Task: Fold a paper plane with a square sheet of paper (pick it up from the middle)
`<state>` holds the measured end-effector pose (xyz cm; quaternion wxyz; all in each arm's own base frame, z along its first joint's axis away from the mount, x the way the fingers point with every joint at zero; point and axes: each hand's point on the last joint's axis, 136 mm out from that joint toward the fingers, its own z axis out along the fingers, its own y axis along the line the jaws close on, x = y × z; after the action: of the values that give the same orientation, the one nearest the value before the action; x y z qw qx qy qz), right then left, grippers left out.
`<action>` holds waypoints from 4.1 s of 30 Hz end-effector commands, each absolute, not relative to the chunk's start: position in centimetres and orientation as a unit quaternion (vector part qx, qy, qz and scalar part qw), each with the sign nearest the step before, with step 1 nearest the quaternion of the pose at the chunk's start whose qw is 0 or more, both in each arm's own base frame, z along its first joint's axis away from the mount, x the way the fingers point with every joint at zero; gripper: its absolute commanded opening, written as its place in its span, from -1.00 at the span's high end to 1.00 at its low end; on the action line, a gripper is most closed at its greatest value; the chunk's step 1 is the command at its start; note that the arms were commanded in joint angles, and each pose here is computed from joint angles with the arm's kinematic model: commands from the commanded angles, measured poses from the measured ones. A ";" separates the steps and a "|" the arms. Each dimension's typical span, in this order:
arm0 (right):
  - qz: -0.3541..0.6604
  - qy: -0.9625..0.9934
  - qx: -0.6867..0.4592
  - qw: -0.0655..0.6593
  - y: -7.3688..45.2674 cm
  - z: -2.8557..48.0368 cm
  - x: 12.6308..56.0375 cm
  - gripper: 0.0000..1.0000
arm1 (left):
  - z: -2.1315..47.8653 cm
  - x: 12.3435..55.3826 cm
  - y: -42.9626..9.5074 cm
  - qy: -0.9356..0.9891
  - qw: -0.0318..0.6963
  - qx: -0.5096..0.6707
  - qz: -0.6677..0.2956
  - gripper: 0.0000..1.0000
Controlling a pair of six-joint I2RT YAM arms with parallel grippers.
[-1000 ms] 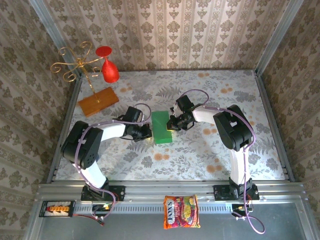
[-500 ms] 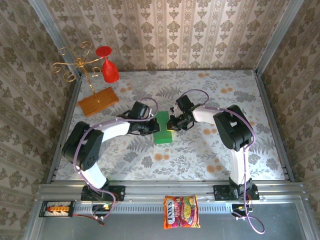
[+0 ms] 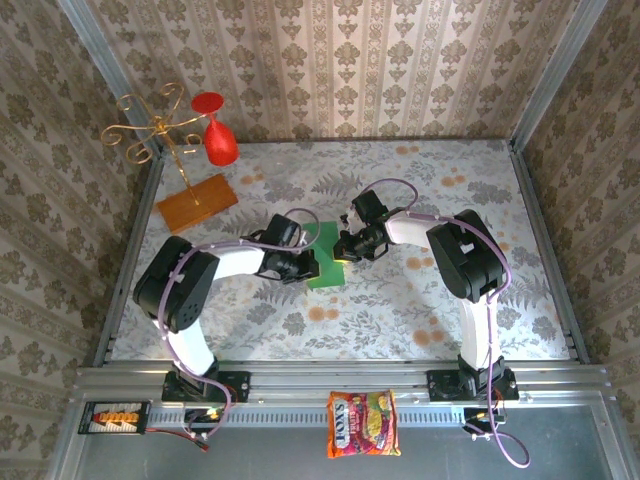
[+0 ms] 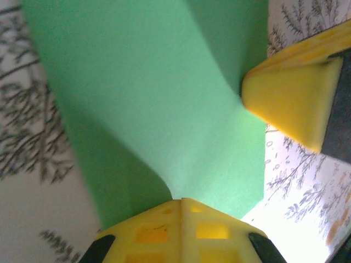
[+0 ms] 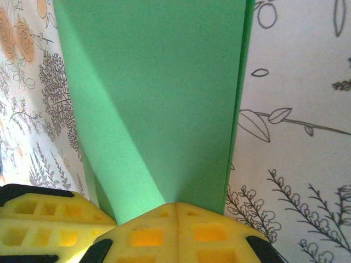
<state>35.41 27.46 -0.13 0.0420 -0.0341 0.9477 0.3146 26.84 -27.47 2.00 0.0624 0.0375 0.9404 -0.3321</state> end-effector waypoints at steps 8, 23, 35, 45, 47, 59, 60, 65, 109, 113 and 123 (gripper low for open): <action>0.031 0.989 0.025 -0.140 15.3 -12.1 24.9 1.00 | 2.4 24.7 -22.4 0.962 0.058 0.035 -0.265 1.00; 0.024 0.990 0.023 -0.138 15.0 -12.0 24.9 1.00 | 4.1 26.6 -29.6 0.935 0.089 0.059 -0.338 1.00; 0.016 0.990 0.023 -0.138 14.8 -12.0 25.0 1.00 | 0.2 22.9 -26.3 0.951 0.043 0.049 -0.301 1.00; 0.020 0.990 0.024 -0.135 15.2 -11.8 25.3 1.00 | 0.0 20.7 -22.5 0.960 0.037 0.018 -0.276 1.00; 0.030 0.990 0.025 -0.134 15.6 -11.4 25.7 1.00 | 1.1 21.4 -22.4 0.959 0.053 0.015 -0.279 1.00; 0.235 0.971 -0.023 0.044 25.3 1.9 34.9 0.75 | 8.7 29.0 -23.3 0.919 0.205 -0.056 -0.331 0.86; 0.264 0.962 -0.024 0.065 26.3 3.8 35.7 0.70 | 8.7 29.4 -23.5 0.916 0.205 -0.060 -0.339 0.79; 0.307 0.943 0.002 0.126 26.8 8.8 36.7 0.42 | 9.1 31.1 -24.7 0.905 0.211 -0.073 -0.363 0.45; 0.387 0.917 0.091 0.009 24.6 3.5 27.7 0.17 | 1.8 35.1 -27.6 0.931 0.146 -0.131 -0.306 0.39; 0.393 0.914 0.095 0.018 24.7 3.4 28.2 0.20 | 1.9 35.1 -27.6 0.931 0.146 -0.130 -0.308 0.40; 0.396 0.913 0.096 0.020 25.1 2.9 28.9 0.32 | 1.9 35.0 -27.8 0.931 0.145 -0.128 -0.309 0.44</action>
<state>28.08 24.53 2.38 0.0200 0.0961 0.9195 0.3807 35.45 -27.95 2.98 0.1616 -0.1215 0.9233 -0.3266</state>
